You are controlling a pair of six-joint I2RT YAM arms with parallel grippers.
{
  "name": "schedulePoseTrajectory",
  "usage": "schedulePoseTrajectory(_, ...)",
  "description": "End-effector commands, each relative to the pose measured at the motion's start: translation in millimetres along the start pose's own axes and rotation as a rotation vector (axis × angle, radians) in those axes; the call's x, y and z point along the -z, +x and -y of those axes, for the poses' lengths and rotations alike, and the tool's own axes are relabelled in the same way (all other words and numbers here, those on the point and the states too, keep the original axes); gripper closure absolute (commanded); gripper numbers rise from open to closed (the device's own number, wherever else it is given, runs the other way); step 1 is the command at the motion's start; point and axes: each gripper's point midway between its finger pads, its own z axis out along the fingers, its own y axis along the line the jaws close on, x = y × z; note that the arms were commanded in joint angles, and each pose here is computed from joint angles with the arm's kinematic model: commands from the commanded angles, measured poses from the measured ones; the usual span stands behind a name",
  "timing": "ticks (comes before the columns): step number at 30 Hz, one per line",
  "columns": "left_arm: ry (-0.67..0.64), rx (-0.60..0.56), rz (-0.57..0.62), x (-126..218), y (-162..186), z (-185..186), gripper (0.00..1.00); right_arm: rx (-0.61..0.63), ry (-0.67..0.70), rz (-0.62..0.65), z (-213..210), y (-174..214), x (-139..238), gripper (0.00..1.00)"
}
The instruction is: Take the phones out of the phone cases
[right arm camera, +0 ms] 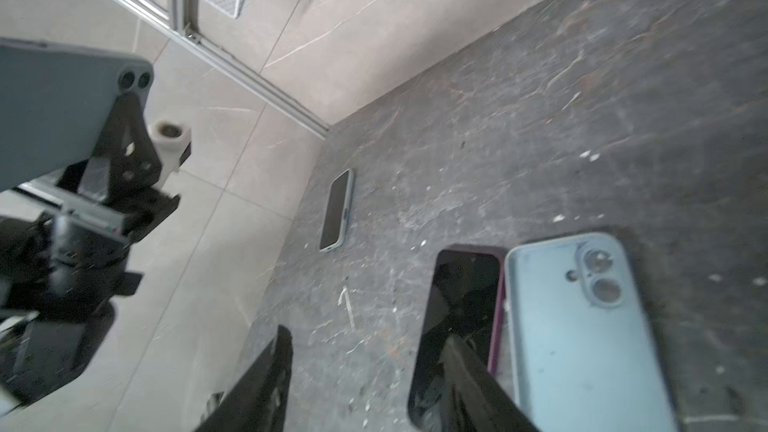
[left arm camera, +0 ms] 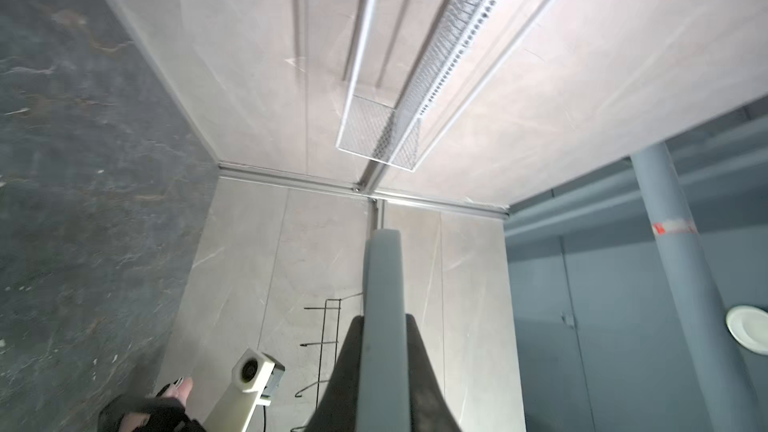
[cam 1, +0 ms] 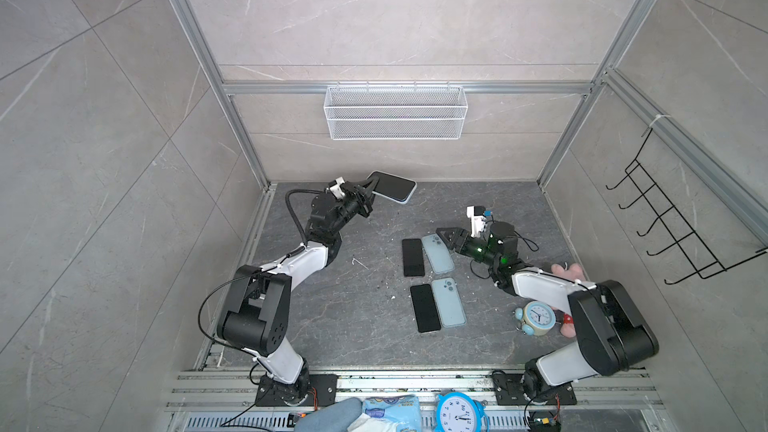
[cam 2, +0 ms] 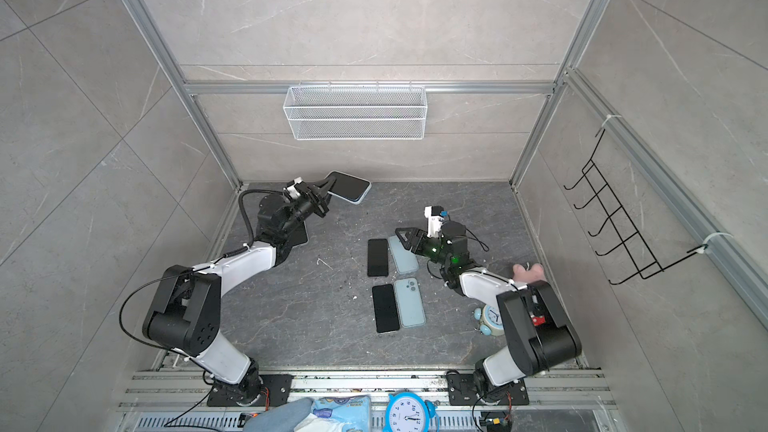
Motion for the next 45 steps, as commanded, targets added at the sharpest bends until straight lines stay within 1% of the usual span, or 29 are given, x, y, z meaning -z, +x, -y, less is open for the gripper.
schedulePoseTrajectory(1, 0.087, -0.118, -0.142, -4, 21, 19, 1.0, -0.045, -0.097, -0.051, -36, -2, 15, 0.35)
schedulePoseTrajectory(2, 0.103, -0.122, -0.153, -5, 24, 20, 1.0, -0.07, -0.113, -0.039, -42, -12, 15, 0.34)
schedulePoseTrajectory(4, 0.145, -0.137, -0.194, -7, 29, 26, 1.0, -0.1, -0.195, -0.005, -64, -35, 15, 0.33)
schedulePoseTrajectory(7, 0.15, -0.15, -0.209, -5, 32, 26, 1.0, -0.157, -0.306, 0.031, -94, -62, 14, 0.32)
schedulePoseTrajectory(9, 0.145, -0.156, -0.217, -5, 34, 23, 1.0, -0.175, -0.384, 0.034, -111, -70, 11, 0.32)
schedulePoseTrajectory(15, 0.176, -0.151, -0.232, -6, 39, 24, 1.0, -0.201, -0.446, 0.026, -121, -68, 1, 0.34)
schedulePoseTrajectory(19, 0.171, -0.158, -0.242, -7, 45, 22, 1.0, -0.2, -0.479, 0.008, -129, -65, -6, 0.35)
schedulePoseTrajectory(28, 0.165, -0.162, -0.247, -8, 51, 18, 1.0, -0.214, -0.511, 0.004, -137, -66, -15, 0.43)
schedulePoseTrajectory(32, 0.163, -0.165, -0.252, -10, 54, 18, 1.0, -0.236, -0.517, 0.014, -135, -70, -19, 0.5)
schedulePoseTrajectory(34, 0.163, -0.166, -0.252, -10, 54, 17, 1.0, -0.248, -0.522, 0.025, -134, -73, -20, 0.55)
schedulePoseTrajectory(37, 0.163, -0.166, -0.251, -9, 55, 16, 1.0, -0.269, -0.523, 0.038, -131, -76, -22, 0.65)
schedulePoseTrajectory(41, 0.175, -0.163, -0.246, -9, 55, 17, 1.0, -0.298, -0.533, 0.064, -128, -79, -23, 0.84)
schedulePoseTrajectory(45, 0.228, -0.152, -0.234, -9, 53, 26, 1.0, -0.342, -0.566, 0.105, -126, -84, -20, 0.95)
